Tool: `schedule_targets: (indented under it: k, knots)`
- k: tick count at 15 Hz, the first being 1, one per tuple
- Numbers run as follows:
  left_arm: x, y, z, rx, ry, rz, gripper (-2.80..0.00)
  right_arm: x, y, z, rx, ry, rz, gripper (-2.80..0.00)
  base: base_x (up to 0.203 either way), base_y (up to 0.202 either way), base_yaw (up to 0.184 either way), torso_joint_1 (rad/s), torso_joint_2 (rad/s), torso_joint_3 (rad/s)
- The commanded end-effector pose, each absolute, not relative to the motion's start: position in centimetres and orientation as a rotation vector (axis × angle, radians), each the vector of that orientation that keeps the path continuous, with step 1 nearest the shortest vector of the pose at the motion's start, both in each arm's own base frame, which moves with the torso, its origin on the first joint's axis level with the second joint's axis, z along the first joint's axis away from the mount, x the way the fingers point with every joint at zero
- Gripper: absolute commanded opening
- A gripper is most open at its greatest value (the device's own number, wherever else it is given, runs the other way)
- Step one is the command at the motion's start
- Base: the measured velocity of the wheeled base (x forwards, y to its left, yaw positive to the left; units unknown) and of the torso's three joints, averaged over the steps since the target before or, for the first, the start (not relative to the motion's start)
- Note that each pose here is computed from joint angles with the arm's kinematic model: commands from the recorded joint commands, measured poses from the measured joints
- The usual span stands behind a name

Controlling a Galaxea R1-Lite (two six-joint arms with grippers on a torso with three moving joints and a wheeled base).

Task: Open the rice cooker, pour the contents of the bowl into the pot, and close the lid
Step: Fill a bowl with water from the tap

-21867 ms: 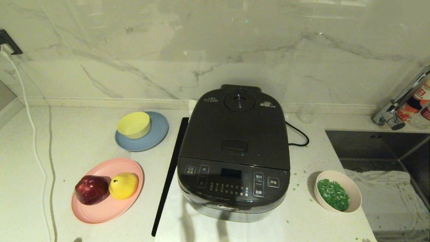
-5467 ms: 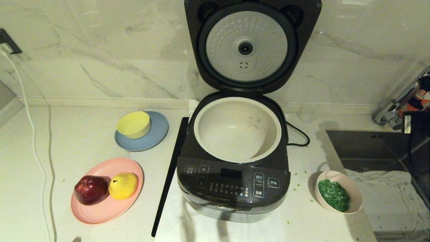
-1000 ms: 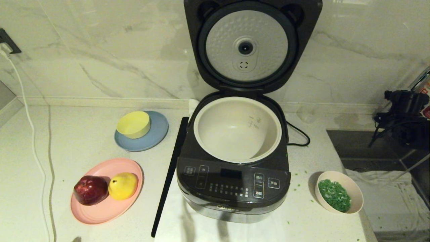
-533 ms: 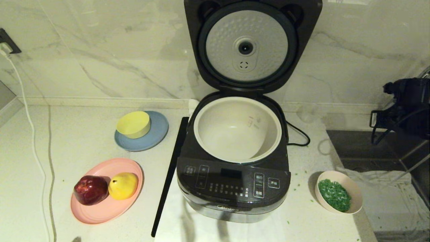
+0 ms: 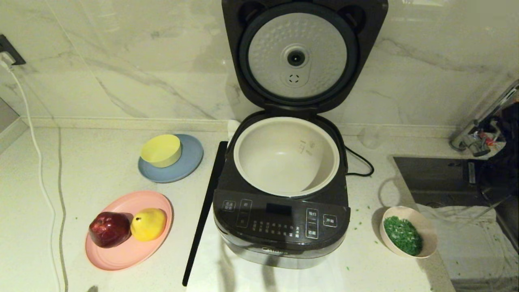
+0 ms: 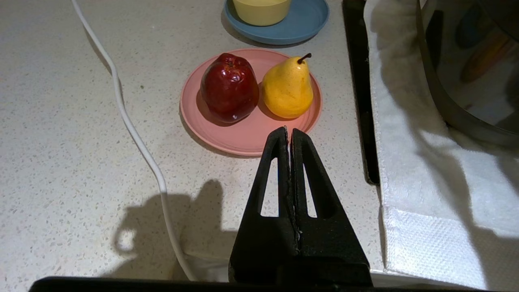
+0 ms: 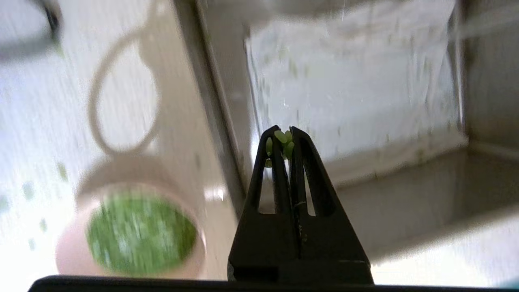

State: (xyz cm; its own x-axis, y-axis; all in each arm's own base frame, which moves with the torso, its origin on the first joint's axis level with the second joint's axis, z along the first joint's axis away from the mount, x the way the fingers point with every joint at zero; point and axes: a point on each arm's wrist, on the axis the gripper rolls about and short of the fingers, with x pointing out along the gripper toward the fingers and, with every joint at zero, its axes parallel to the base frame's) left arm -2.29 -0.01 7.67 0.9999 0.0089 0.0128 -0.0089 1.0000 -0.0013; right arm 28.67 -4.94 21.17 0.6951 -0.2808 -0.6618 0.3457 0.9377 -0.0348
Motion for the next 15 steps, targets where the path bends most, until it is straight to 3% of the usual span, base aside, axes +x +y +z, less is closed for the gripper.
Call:
schedule_targets:
  k: [1, 10, 11, 12, 15]
  knots:
    - [-2.2, 0.0, 7.4, -0.002, -0.003, 0.011, -2.8, 26.3, -4.0, 20.4, 0.089, 0.756, -0.33, -2.8, 0.0, 0.0, 0.0, 0.0, 0.0, 0.0]
    - [-2.2, 0.0, 7.4, -0.002, -0.005, 0.01, -2.8, 25.6, -1.8, 16.6, 0.174, 0.901, -0.205, -2.8, 0.0, 0.0, 0.0, 0.0, 0.0, 0.0]
    - [-2.2, 0.0, 7.4, -0.003, -0.005, 0.011, -2.8, 25.7, -1.8, 16.1, 0.176, 0.918, -0.204, -0.57, 0.0, 0.0, 0.0, 0.0, 0.0, 0.0]
    - [-2.2, 0.0, 7.4, -0.003, -0.005, 0.009, -2.8, 25.9, -1.8, 15.8, 0.184, 0.925, -0.206, 0.0, 0.0, 0.0, 0.0, 0.0, 0.0, 0.0]
    - [-2.2, 0.0, 7.4, -0.002, -0.004, 0.009, -2.8, 27.3, -1.9, 14.4, 0.211, 0.933, -0.214, 0.0, 0.0, 0.0, 0.0, 0.0, 0.0, 0.0]
